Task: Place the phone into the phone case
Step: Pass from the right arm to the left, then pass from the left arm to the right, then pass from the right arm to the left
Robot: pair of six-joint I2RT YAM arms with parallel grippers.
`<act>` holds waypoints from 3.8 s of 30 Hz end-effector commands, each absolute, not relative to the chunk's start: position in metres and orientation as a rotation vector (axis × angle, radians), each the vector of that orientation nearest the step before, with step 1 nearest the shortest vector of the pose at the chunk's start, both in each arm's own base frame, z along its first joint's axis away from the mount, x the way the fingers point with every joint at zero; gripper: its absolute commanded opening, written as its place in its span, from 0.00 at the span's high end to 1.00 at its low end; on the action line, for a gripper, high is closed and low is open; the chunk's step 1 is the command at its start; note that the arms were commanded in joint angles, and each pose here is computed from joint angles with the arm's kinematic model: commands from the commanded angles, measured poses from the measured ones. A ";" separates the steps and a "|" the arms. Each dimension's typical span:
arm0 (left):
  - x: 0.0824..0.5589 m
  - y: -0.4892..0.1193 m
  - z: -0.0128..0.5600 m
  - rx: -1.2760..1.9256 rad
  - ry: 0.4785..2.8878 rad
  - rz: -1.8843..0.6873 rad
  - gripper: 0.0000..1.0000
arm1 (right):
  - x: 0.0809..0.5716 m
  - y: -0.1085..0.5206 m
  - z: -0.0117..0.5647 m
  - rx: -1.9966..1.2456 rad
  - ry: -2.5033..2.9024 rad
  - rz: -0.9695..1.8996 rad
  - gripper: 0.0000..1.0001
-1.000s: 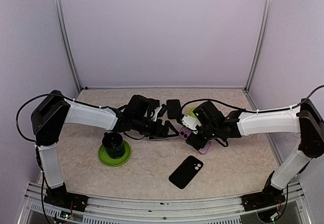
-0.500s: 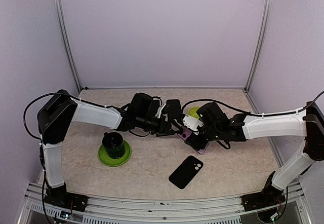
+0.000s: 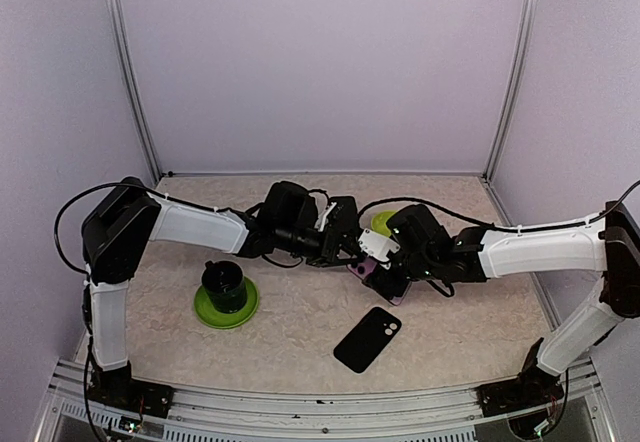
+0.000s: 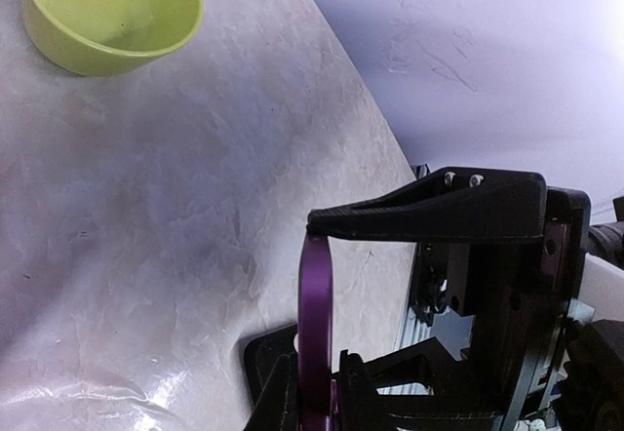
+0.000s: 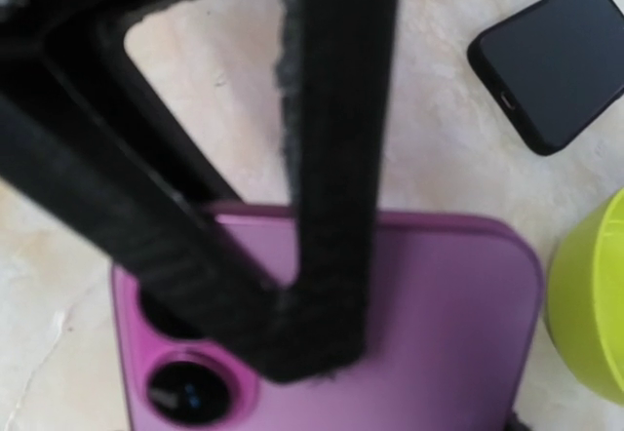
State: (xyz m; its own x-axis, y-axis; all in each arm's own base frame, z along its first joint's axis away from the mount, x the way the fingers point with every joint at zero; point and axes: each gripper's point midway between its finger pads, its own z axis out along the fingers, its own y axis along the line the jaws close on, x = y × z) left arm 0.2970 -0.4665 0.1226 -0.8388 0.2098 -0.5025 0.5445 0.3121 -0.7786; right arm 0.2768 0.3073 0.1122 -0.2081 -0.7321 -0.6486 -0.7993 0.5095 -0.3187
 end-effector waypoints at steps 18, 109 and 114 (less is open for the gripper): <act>0.310 -0.462 0.162 0.519 2.203 -1.530 1.00 | 0.279 0.307 0.137 -1.156 1.855 0.048 0.11; 0.188 -0.374 0.277 1.122 1.683 -1.284 0.13 | 0.169 0.334 0.205 -1.476 1.737 1.033 1.00; 0.189 -0.381 0.273 1.155 1.705 -1.274 0.14 | 0.162 0.335 0.203 -1.512 1.753 1.076 1.00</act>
